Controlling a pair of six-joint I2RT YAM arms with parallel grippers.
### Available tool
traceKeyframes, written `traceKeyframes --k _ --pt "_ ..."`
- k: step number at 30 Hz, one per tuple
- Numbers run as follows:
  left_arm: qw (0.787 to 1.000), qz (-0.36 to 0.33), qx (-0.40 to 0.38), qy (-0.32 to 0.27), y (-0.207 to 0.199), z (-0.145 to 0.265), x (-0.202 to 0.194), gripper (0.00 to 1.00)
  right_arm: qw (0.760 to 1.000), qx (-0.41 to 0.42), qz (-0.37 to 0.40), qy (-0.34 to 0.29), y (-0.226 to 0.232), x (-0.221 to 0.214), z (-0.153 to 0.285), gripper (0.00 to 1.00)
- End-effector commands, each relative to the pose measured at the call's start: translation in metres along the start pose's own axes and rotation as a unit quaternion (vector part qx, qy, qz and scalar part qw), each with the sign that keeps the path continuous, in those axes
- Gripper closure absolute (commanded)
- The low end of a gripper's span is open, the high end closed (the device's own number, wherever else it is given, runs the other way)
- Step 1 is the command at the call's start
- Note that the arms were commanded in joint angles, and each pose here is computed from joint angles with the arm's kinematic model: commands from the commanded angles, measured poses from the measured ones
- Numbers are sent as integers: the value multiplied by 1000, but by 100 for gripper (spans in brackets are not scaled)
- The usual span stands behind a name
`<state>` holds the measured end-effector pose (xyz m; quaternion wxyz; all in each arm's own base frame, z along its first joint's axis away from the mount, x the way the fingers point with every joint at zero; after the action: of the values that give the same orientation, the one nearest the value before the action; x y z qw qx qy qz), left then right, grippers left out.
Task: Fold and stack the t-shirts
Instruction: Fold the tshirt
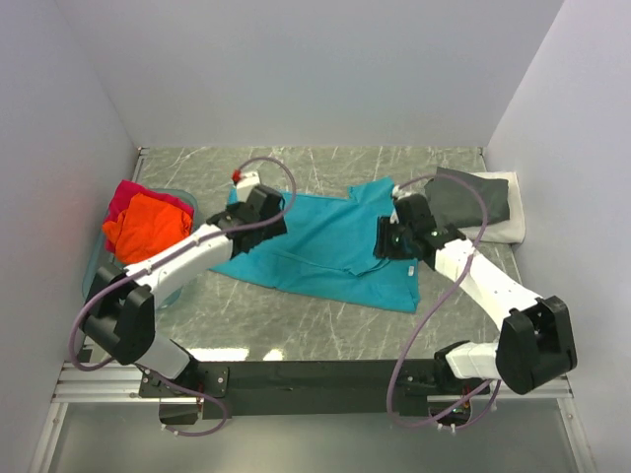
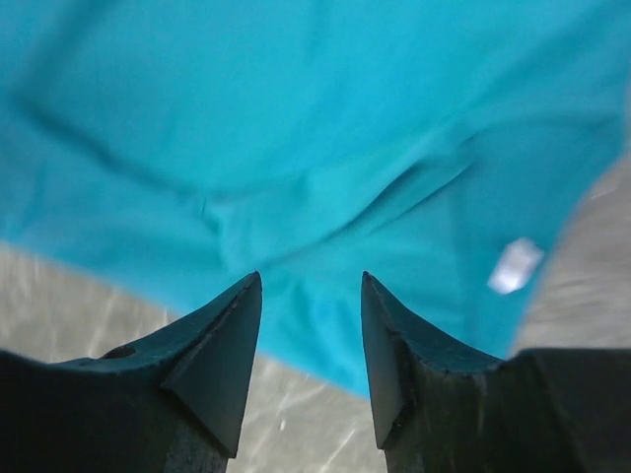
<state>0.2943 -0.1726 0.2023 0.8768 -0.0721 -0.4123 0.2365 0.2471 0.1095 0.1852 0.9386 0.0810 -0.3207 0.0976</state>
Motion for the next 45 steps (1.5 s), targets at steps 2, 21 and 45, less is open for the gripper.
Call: traceKeyframes --k 2,21,45 --pt "996 28 -76 46 -13 13 -37 28 996 84 2 37 24 -35 -2 49" --pt "990 13 -58 124 7 -10 -111 30 995 55 31 81 49 -14 -56 52" --pt "999 -4 13 41 49 -20 -90 6 996 -45 -35 68 7 -70 -20 43"
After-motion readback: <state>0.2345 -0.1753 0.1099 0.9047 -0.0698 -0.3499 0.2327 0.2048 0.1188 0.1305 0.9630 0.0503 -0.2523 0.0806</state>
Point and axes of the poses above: each gripper's point midway between its finger pads, its own z axis back along the fingers, its own y axis along the line the jaws close on, x = y × z, the point moved 9 cm from there along z, back along the fingers, and after that the axes turned 11 degrees about z, right-handed, at the moved point
